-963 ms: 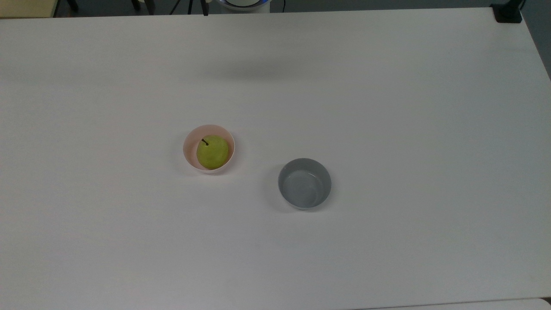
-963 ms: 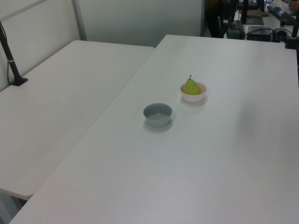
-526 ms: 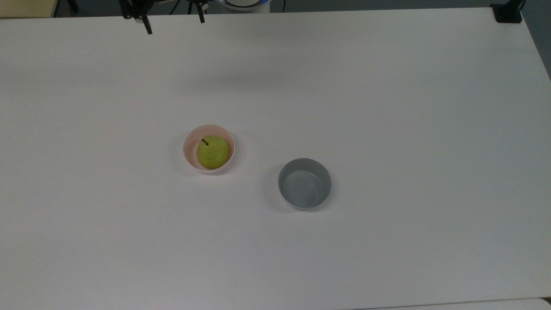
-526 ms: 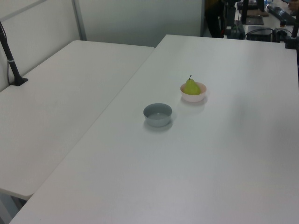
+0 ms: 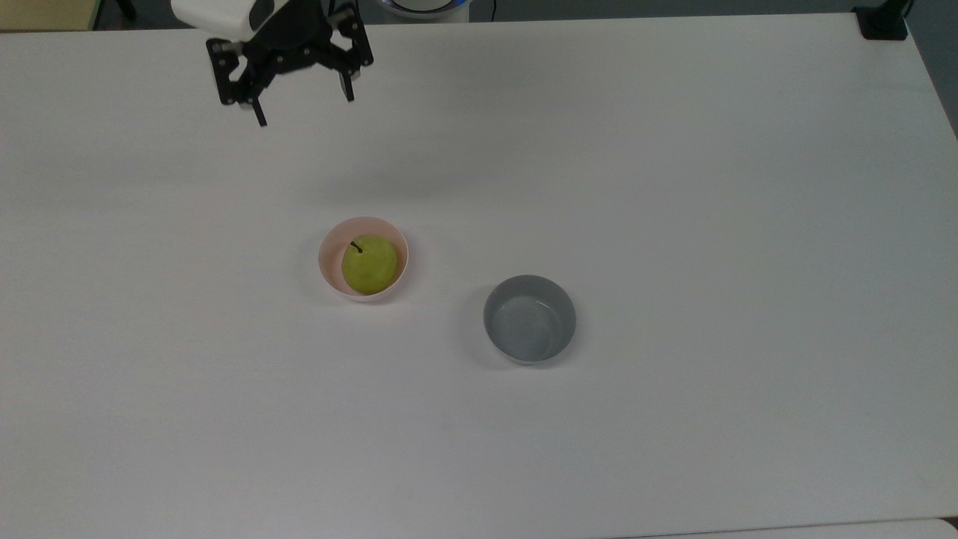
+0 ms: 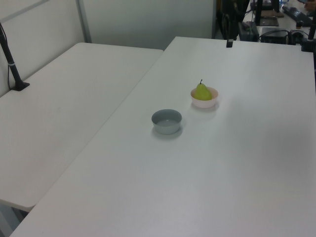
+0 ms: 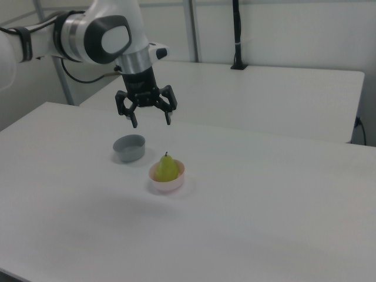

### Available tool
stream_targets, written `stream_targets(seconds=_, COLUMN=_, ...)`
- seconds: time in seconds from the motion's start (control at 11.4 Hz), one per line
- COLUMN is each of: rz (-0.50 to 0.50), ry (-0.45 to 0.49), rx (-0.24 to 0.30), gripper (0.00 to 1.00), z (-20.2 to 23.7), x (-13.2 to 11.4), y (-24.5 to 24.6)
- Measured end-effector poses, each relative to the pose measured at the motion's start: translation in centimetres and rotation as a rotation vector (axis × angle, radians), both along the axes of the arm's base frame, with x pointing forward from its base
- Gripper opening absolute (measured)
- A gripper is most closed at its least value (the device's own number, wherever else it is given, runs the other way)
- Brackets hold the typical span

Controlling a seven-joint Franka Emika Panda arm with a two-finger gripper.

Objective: Pick up a pear from the bowl
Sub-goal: 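Move the open gripper over the pear in the pink bowl and lower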

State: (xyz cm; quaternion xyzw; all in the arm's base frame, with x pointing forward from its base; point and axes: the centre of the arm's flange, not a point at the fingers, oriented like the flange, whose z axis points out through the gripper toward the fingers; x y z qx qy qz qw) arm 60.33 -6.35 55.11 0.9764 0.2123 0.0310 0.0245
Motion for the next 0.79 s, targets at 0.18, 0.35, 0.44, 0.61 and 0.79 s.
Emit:
stream_targets(seconds=0.18, rz=-0.025, ry=-0.04, rx=0.001, gripper=1.0, z=-2.7, x=1.5, y=-0.1)
stream_targets(seconds=0.35, rz=-0.034, ry=-0.053, rx=0.003, gripper=1.0, z=-6.0, x=2.3, y=0.1)
stream_targets(seconds=0.44, rz=-0.033, ry=-0.044, rx=0.009, gripper=1.0, z=-7.3, x=2.6, y=0.3)
stream_targets(seconds=0.61, rz=-0.048, ry=-0.027, rx=0.061, gripper=1.0, z=-9.9, x=3.2, y=1.0)
stream_targets(seconds=0.79, rz=-0.046, ry=-0.036, rx=0.076, gripper=1.0, z=-12.4, x=4.0, y=1.8)
